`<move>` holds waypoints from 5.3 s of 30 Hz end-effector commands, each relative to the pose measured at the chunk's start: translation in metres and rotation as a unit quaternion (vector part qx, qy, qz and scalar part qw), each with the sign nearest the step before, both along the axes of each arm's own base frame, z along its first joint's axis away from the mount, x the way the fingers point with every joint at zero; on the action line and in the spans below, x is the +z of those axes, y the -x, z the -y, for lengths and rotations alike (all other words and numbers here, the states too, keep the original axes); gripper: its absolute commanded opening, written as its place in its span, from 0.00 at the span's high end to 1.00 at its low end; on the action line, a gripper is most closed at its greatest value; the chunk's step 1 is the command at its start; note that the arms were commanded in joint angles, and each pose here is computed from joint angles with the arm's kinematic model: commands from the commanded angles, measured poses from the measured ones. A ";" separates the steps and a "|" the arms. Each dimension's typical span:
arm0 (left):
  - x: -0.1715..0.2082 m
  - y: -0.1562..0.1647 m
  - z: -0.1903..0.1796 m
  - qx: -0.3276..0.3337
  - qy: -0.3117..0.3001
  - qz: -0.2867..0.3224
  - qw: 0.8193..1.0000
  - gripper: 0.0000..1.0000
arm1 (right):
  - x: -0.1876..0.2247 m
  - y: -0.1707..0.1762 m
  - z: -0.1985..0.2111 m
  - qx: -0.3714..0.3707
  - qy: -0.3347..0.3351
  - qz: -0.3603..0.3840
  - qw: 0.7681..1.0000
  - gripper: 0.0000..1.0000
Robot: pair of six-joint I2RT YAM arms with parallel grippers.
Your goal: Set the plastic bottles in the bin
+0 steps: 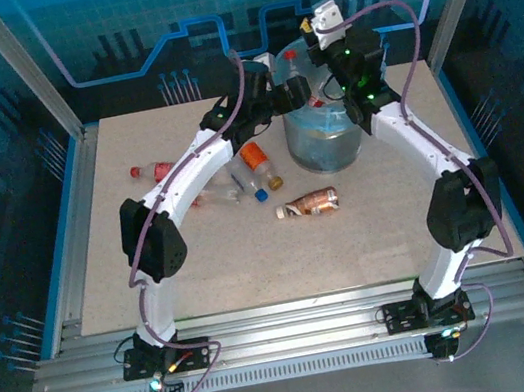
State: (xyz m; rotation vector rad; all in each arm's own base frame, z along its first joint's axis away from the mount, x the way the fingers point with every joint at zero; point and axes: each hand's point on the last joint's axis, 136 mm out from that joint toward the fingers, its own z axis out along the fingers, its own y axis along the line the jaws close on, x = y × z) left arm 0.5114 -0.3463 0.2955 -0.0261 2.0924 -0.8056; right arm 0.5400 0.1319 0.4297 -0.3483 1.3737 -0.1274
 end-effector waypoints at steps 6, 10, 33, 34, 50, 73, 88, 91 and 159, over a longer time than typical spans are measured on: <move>-0.001 -0.005 0.001 -0.005 0.003 -0.002 1.000 0.16 | -0.046 -0.015 0.013 -0.016 -0.023 -0.016 0.999 0.80; -0.003 -0.005 0.001 -0.004 0.002 -0.004 1.000 0.16 | -0.061 -0.017 0.019 -0.007 -0.046 -0.029 0.999 0.77; 0.007 -0.001 -0.004 0.000 0.007 0.001 1.000 0.16 | -0.002 0.010 0.031 0.009 -0.155 -0.057 0.986 0.48; 0.007 -0.001 -0.005 0.001 0.006 0.001 1.000 0.16 | -0.004 0.007 0.024 0.021 -0.154 -0.077 0.985 0.49; 0.078 0.025 -0.044 0.021 -0.009 0.082 0.996 0.16 | -0.026 0.046 -0.037 0.108 -0.137 -0.263 0.949 0.48; -0.067 0.182 -0.152 -0.050 -0.218 0.051 0.973 0.09 | -0.216 0.238 -0.062 0.007 -0.340 -0.457 0.821 0.22; -0.079 0.216 -0.126 -0.221 -0.260 0.125 0.932 0.04 | -0.304 0.218 -0.042 -0.241 -0.410 -0.495 0.727 0.06; -0.079 0.218 -0.128 -0.217 -0.259 0.129 0.932 0.03 | -0.309 0.205 -0.047 -0.255 -0.411 -0.490 0.725 0.04; -0.084 0.214 -0.134 -0.193 -0.260 0.109 0.940 0.04 | -0.391 0.163 -0.047 -0.253 -0.355 -0.575 0.693 0.33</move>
